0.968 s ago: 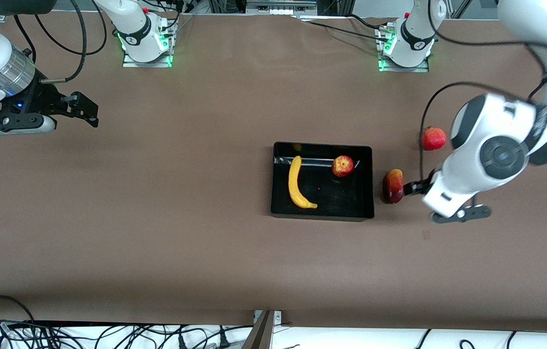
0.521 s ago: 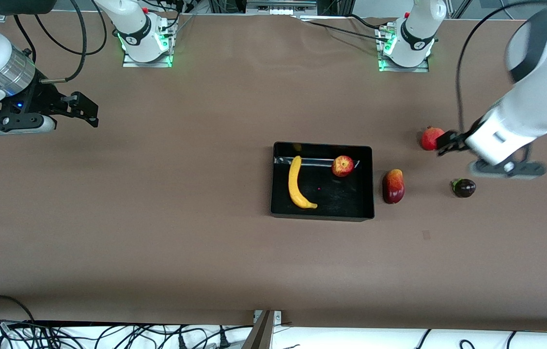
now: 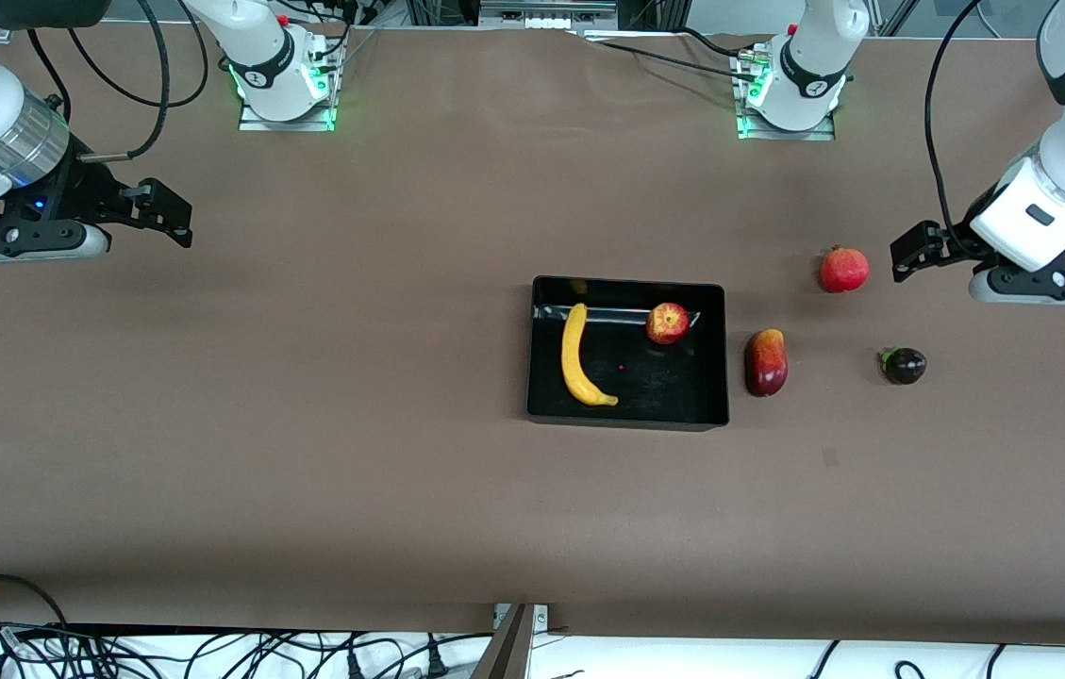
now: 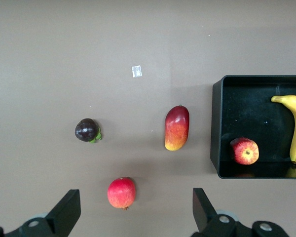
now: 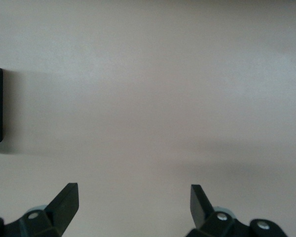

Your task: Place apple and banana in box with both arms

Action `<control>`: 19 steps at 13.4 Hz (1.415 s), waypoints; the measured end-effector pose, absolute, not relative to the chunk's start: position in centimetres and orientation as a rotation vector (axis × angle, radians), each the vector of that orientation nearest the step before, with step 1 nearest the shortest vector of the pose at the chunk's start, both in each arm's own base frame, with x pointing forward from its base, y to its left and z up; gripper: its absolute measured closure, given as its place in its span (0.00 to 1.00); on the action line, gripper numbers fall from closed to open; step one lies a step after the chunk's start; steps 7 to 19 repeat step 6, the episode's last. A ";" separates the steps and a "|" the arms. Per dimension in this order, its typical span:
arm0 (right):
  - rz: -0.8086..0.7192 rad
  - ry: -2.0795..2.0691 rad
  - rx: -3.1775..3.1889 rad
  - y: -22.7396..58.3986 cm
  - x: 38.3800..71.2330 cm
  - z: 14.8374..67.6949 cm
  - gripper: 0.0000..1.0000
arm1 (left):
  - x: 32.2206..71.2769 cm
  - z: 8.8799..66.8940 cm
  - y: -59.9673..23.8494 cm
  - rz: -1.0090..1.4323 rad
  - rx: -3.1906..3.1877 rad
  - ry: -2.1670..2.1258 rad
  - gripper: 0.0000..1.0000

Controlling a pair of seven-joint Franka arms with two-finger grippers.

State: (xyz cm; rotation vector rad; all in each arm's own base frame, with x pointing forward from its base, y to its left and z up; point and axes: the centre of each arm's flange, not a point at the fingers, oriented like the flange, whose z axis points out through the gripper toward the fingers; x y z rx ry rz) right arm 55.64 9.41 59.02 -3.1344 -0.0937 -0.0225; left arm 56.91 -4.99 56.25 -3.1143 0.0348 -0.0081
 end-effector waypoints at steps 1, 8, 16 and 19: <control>-0.022 -0.094 -3.134 9.4 55.6 59.0 0.00 | 56.6 56.3 -5.1 0.001 -3.113 0.037 0.00; -0.022 -0.095 -3.134 9.5 55.6 59.0 0.00 | 56.0 56.4 -5.5 0.040 -3.110 0.051 0.00; -0.022 -0.095 -3.134 9.5 55.6 59.0 0.00 | 56.0 56.4 -5.5 0.040 -3.110 0.051 0.00; -0.022 -0.095 -3.134 9.5 55.6 59.0 0.00 | 56.0 56.4 -5.5 0.040 -3.110 0.051 0.00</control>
